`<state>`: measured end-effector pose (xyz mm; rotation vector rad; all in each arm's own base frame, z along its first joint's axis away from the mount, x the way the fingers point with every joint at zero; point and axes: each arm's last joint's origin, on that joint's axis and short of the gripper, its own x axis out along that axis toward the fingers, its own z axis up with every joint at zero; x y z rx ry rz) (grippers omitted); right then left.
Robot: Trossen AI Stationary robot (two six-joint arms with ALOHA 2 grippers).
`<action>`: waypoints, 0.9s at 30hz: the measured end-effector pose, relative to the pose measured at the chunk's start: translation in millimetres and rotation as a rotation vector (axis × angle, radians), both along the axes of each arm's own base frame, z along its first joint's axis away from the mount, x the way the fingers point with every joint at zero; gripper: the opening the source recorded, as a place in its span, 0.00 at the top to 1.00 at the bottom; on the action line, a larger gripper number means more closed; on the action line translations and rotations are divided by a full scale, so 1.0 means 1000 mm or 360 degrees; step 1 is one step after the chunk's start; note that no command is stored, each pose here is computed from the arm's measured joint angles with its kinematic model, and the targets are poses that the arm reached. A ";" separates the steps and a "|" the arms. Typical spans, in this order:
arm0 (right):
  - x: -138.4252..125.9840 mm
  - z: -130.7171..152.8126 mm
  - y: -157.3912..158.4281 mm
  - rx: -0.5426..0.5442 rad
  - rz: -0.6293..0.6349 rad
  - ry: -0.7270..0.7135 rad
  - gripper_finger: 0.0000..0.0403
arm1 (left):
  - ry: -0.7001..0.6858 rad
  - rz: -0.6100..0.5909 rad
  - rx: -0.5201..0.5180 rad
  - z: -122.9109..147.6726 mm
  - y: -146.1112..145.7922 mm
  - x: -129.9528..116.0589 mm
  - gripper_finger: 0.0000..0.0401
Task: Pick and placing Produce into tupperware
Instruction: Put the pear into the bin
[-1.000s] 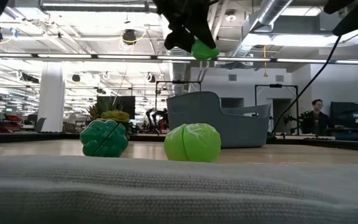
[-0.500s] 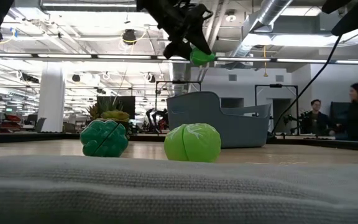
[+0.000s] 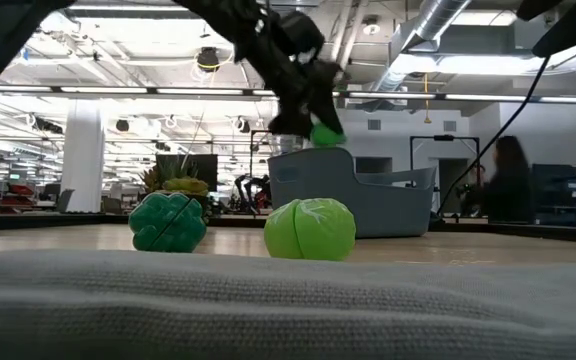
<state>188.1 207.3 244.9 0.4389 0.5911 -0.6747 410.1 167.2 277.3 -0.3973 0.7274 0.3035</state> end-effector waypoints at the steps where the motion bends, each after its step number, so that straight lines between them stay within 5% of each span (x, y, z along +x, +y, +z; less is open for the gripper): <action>1: 0.000 0.000 0.000 0.0003 0.0000 -0.0002 0.37 | 0.0027 0.0001 -0.0016 -0.008 0.001 0.003 0.46; 10: 0.001 0.000 0.002 0.0028 0.0001 -0.0021 0.37 | 0.0135 0.0020 -0.0166 -0.054 0.010 0.017 0.46; 27: 0.001 0.000 0.001 0.0019 0.0001 -0.0023 0.37 | 0.0167 -0.0007 -0.0127 -0.059 0.005 0.026 0.40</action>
